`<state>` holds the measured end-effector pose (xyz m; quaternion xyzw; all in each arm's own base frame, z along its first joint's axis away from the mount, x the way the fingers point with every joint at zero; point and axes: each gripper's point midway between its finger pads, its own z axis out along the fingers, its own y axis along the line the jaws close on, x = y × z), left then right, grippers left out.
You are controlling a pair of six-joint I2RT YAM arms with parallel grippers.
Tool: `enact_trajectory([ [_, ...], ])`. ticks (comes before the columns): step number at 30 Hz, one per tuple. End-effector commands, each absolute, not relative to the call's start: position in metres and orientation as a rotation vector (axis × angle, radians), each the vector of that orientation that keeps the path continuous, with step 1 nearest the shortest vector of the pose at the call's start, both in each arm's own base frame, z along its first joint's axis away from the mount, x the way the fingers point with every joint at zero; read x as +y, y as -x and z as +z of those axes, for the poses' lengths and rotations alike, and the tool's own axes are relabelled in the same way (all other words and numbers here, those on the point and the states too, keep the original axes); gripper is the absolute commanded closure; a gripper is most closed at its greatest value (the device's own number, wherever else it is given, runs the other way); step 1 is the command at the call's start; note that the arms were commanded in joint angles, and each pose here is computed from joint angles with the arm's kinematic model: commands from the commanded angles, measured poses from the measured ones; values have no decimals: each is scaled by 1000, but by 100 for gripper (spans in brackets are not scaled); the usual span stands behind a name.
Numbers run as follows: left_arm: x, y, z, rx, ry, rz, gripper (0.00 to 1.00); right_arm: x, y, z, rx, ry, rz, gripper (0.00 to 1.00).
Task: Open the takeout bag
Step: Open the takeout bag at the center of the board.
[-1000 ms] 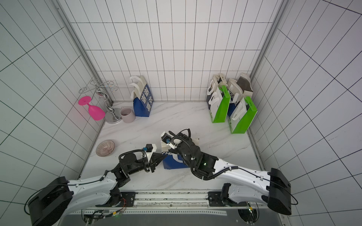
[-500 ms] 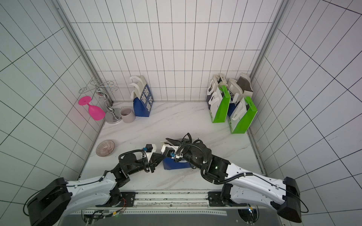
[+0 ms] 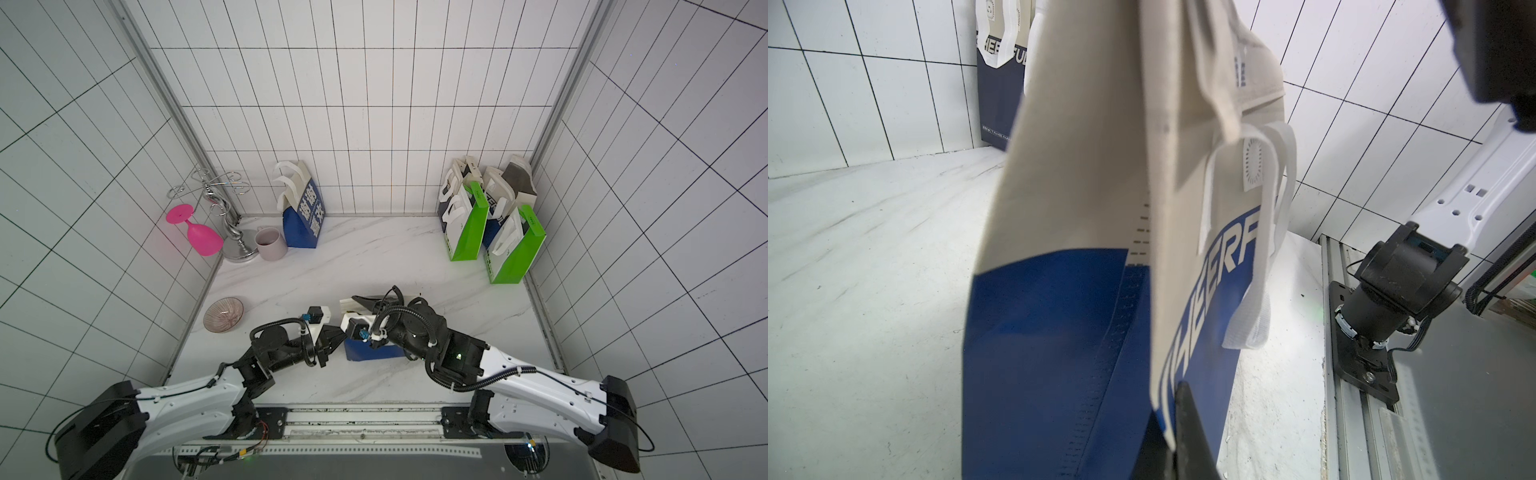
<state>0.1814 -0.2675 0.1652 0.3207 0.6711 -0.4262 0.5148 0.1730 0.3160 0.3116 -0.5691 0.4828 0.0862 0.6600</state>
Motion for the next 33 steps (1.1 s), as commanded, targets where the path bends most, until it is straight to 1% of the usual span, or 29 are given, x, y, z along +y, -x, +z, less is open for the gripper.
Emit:
enact_trajectory([
  [1, -266, -180, 172, 1575, -768, -1024, 100, 312, -166, 296, 1088, 1331, 190, 63],
  [10, -274, -182, 185, 1567, -764, -1063, 100, 303, -166, 299, 1060, 1356, 117, 61],
  [15, -278, -183, 190, 1557, -773, -1077, 100, 305, -159, 278, 1042, 1487, 79, 60],
  [18, -279, -182, 191, 1552, -768, -1088, 100, 312, -155, 266, 1016, 1545, 53, 57],
  [22, -280, -180, 190, 1545, -779, -1102, 100, 319, -163, 257, 1011, 1570, -29, 57],
  [33, -280, -178, 189, 1535, -784, -1113, 100, 332, -186, 261, 1002, 1482, -183, 57],
])
